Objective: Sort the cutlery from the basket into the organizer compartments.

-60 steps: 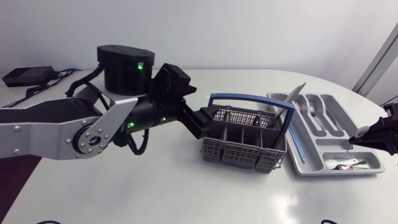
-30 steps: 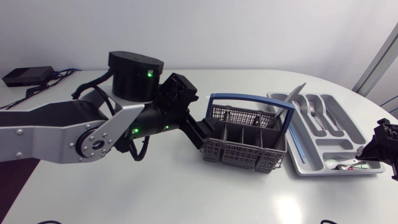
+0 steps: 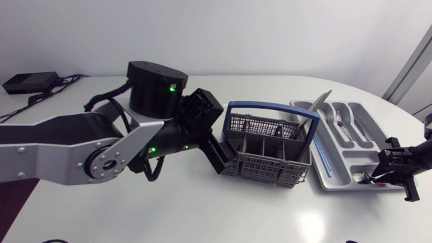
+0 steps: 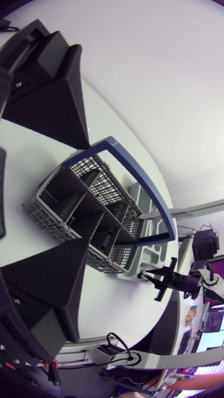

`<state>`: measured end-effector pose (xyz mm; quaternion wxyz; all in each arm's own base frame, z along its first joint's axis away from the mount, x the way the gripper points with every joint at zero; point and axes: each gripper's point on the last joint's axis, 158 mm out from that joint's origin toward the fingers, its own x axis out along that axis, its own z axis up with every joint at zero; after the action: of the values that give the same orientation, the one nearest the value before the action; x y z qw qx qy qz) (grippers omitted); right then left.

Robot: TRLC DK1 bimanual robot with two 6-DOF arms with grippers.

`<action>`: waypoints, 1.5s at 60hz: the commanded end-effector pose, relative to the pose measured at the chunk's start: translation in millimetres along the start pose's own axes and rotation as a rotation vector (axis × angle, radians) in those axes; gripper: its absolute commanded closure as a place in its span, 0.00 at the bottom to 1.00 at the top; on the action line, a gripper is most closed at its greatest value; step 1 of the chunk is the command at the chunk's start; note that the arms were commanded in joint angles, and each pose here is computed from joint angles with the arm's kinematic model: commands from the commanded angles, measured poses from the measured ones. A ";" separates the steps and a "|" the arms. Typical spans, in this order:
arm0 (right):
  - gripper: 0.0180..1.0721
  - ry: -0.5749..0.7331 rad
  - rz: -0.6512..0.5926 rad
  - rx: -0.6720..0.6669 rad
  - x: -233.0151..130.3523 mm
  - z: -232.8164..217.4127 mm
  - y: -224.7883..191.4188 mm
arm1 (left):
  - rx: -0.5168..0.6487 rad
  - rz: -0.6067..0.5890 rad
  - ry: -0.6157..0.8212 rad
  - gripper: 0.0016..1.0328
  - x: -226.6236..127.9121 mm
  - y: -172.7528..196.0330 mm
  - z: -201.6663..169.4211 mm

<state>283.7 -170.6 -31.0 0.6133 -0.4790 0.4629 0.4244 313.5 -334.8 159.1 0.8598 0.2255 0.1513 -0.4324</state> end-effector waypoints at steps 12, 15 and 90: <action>0.13 -0.078 -0.103 0.045 -39.5 16.5 -16.2 | 0.104 -0.045 0.037 0.05 -12.1 -21.4 -11.6; 0.11 -0.119 -0.148 0.057 -56.7 26.6 -24.3 | 0.123 -0.061 0.047 0.05 -12.5 -28.1 -15.0; 0.89 -0.746 0.021 0.511 -19.5 253.2 -113.5 | 0.088 -0.141 0.244 0.97 72.8 -34.6 -105.7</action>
<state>430.7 42.9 39.1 0.8376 -0.1453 0.3020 0.4314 304.3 -339.8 20.9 0.7798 0.3148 0.2636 -0.4726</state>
